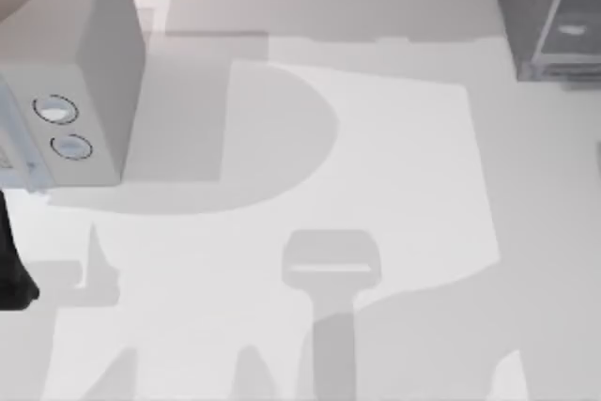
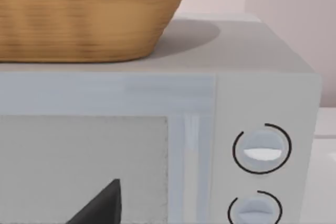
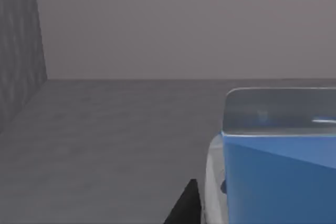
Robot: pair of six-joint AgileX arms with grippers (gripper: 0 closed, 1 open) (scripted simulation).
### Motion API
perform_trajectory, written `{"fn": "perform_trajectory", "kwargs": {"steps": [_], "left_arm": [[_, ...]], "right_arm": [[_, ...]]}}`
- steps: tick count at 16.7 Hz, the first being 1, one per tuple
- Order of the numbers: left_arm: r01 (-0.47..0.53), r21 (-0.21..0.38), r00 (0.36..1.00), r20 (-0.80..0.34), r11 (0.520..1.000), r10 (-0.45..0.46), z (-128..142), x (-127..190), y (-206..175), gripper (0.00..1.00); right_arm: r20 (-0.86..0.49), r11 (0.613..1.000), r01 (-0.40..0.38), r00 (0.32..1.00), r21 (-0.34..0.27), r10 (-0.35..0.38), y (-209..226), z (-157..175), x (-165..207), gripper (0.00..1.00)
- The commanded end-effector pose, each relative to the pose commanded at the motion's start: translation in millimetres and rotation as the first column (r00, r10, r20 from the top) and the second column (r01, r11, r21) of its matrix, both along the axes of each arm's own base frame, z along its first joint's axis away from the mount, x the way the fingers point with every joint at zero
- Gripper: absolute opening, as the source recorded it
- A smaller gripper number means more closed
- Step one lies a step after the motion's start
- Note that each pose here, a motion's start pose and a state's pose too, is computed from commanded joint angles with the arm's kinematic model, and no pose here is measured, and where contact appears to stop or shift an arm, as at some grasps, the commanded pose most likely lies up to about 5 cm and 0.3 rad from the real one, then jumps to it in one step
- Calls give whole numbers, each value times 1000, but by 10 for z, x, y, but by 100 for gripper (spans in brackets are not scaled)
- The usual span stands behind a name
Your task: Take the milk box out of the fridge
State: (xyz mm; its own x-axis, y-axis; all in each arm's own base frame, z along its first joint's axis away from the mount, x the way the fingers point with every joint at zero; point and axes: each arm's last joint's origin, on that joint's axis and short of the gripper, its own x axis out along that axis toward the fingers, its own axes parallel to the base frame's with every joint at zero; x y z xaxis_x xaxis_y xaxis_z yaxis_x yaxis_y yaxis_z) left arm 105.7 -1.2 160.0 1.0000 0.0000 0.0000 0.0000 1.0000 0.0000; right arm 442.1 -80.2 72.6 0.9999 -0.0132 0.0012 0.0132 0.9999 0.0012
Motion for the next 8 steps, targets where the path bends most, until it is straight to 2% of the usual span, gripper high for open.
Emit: {"fn": "perform_trajectory", "kwargs": {"steps": [8], "left_arm": [[0,0,1000,0,1000,0,0,0,0,100]], "right_arm": [[1,1000,0,1000,0,0,0,491,1,0]]}}
